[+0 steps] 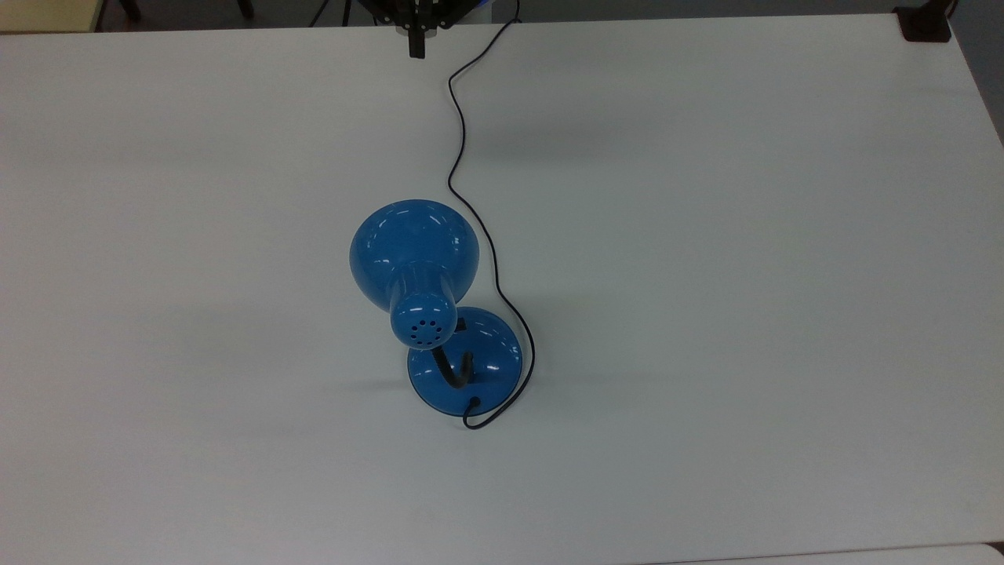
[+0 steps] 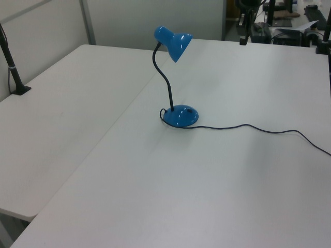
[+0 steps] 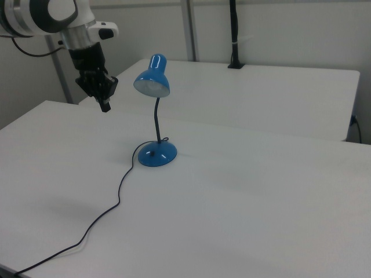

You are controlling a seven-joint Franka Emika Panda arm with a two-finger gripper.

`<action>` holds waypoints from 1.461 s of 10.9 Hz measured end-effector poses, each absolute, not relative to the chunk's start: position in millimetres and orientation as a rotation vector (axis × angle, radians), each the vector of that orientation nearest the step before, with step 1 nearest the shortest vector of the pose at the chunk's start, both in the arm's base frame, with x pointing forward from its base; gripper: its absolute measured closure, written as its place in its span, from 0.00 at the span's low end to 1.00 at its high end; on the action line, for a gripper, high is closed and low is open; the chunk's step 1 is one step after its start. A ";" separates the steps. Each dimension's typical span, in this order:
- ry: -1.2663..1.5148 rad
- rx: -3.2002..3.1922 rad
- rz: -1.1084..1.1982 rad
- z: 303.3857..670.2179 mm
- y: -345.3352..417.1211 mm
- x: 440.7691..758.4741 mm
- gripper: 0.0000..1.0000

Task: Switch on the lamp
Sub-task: 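Move the gripper down toward the switch on the blue lamp base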

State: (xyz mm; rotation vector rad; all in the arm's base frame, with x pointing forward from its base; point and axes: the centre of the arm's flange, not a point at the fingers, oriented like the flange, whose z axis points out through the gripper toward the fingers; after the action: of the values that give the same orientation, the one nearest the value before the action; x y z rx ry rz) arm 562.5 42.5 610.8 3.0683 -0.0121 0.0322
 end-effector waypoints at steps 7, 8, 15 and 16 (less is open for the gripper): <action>0.013 3.066 0.006 590.0 45.8 569.0 0.99; 0.026 3.067 0.023 570.7 48.6 575.6 0.99; 0.070 3.072 0.332 450.4 55.3 611.5 0.99; 0.074 3.070 0.379 436.7 56.2 619.5 0.99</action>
State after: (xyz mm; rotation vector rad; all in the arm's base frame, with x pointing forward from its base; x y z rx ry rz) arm 619.5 56.2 436.7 3.0701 0.0736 0.3786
